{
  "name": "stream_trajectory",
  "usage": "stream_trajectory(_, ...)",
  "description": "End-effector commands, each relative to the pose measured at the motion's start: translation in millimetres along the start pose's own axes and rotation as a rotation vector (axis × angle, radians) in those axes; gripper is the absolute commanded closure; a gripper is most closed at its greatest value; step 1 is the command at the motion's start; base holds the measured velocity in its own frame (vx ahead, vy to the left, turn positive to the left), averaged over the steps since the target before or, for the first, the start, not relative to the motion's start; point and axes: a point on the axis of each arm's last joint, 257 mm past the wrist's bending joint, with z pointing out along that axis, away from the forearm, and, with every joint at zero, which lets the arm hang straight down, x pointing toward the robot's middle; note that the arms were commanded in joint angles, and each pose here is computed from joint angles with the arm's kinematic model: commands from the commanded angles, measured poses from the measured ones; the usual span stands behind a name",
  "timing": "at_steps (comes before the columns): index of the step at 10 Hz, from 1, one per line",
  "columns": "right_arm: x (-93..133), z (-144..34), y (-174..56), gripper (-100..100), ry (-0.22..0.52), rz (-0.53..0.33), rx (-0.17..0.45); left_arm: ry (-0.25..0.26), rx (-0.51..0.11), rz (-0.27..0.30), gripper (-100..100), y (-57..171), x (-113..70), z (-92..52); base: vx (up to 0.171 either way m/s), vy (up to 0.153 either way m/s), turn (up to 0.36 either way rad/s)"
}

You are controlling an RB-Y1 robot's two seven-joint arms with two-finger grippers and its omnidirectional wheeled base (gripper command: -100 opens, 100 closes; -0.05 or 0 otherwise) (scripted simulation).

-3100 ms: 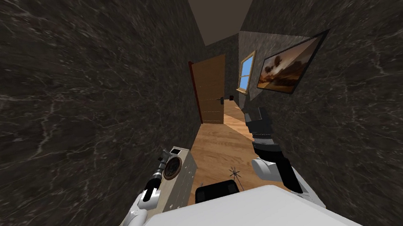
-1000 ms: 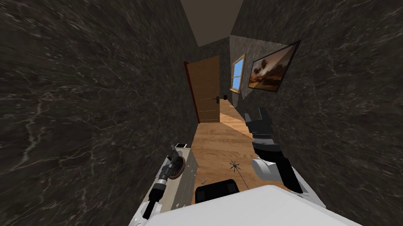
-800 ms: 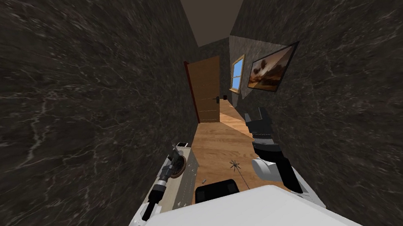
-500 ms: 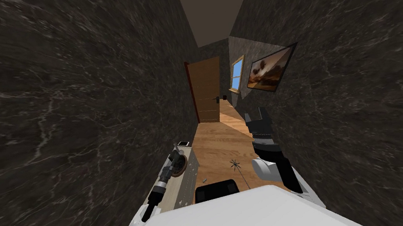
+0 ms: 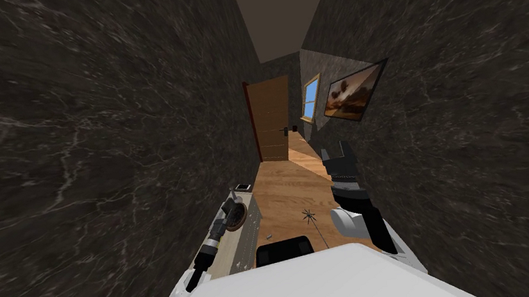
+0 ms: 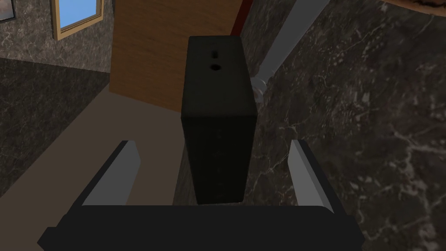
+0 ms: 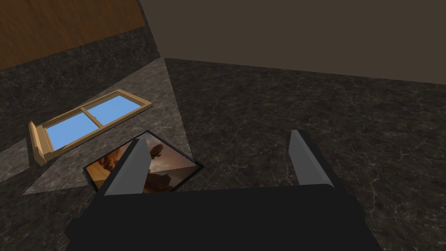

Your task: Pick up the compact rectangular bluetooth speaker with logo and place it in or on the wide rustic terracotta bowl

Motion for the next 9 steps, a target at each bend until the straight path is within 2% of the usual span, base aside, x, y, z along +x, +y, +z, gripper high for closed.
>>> stream_trajectory(1, 0, 0.0, 0, 0, 0.000, 0.000, 0.000, 0.000, 0.000, 0.000, -100, 0, 0.0, 0.0, 0.000, 0.000, 0.000)
stream_trajectory(2, 0, 0.0, 0, 0, 0.000, 0.000, 0.000, 0.000, 0.000, 0.000, -100, 0, 0.0, 0.0, 0.000, 0.000, 0.000)
stream_trajectory(3, 0, 0.0, 0, 0, 0.000, 0.000, 0.000, 0.000, 0.000, 0.000, 0, 0, 0.0, 0.0, 0.000, 0.000, 0.000)
stream_trajectory(4, 0, 0.0, 0, 0, 0.000, 0.000, 0.000, 0.012, -0.041, 0.035, -100, 7, 6.2, -12.8, -0.026, 0.060, -0.383)
stream_trajectory(5, 0, 0.1, 0, 0, 0.000, 0.000, 0.000, 0.001, -0.063, 0.046, -100, 12, 4.5, -17.5, -0.035, 0.086, -0.232)
stream_trajectory(6, 0, 0.0, 0, 0, 0.000, 0.000, 0.000, -0.026, -0.077, 0.034, -100, 16, -3.4, -16.3, -0.022, 0.042, 0.010)
stream_trajectory(7, 0, 0.0, 0, 0, 0.000, 0.000, 0.000, -0.050, -0.058, 0.045, -100, 11, -13.6, -9.1, -0.010, 0.003, 0.031)
stream_trajectory(8, 0, 0.0, 0, 0, 0.000, 0.000, 0.000, -0.050, -0.058, 0.045, -100, 11, -13.6, -9.1, 0.001, -0.010, 0.002)
stream_trajectory(9, 0, 0.0, 0, 0, 0.000, 0.000, 0.000, -0.027, -0.102, 0.073, -100, 18, -4.1, -22.3, -0.024, 0.035, -0.342)
